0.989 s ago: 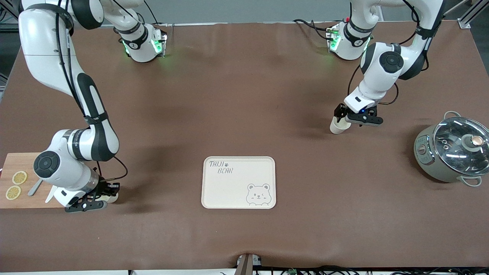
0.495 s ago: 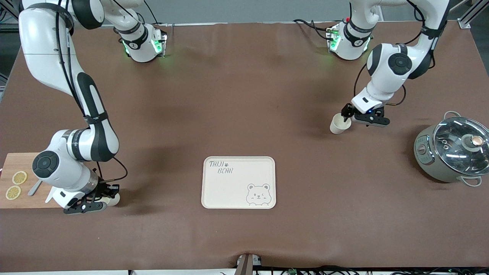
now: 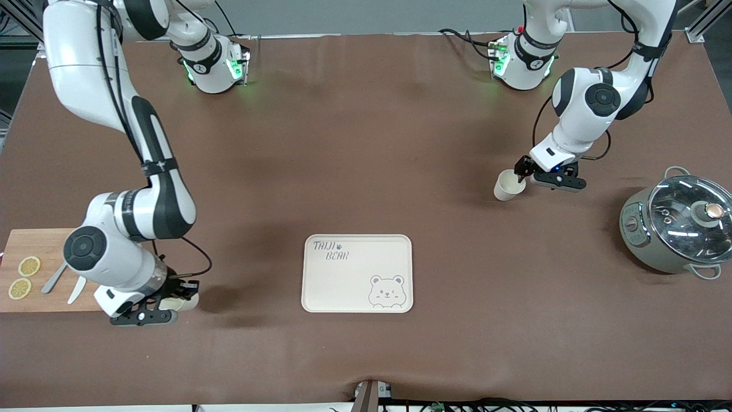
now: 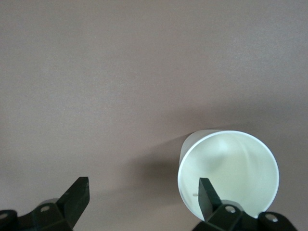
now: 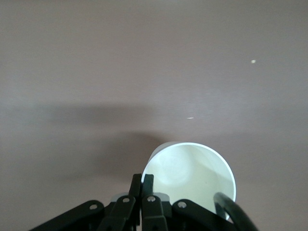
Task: Place white IKEA cup upright on tray with both arms
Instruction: 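Carry the white cup with the right gripper onto the bear tray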
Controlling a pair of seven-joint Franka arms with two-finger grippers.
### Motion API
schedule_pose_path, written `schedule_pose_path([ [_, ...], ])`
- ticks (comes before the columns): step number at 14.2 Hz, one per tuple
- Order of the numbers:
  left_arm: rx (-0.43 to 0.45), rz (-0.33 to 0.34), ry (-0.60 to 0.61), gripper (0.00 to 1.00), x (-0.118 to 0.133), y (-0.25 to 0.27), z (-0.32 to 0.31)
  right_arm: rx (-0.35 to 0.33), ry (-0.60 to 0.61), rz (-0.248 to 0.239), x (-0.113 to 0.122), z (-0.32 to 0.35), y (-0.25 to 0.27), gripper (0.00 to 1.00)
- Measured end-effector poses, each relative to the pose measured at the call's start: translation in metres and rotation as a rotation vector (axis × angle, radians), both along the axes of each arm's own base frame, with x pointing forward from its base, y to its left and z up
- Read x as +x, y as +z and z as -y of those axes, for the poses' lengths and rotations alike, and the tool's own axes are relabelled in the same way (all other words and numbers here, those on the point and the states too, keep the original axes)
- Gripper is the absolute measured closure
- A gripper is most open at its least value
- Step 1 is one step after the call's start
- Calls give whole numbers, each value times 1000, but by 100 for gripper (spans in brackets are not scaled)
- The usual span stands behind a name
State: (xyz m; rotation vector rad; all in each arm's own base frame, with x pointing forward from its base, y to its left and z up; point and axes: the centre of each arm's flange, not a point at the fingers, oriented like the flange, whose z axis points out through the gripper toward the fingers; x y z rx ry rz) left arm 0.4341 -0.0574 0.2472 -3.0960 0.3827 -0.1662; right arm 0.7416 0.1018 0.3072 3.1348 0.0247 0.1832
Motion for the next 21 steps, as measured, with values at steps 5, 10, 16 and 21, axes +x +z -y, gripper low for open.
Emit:
schedule_pose_path([
  [5, -8, 12, -21, 0, 1, -9, 13, 30, -94, 7, -16, -96, 12, 98],
  [10, -20, 6, -15, 0, 7, -21, 27, 46, -92, 12, -33, -169, 30, 98],
  [16, -25, 1, 18, 59, 6, -23, 31, 71, -127, 29, -36, -241, 1, 98],
  [21, -44, 49, 58, 97, 26, -5, 41, 103, -153, 18, -45, -281, -30, 98],
])
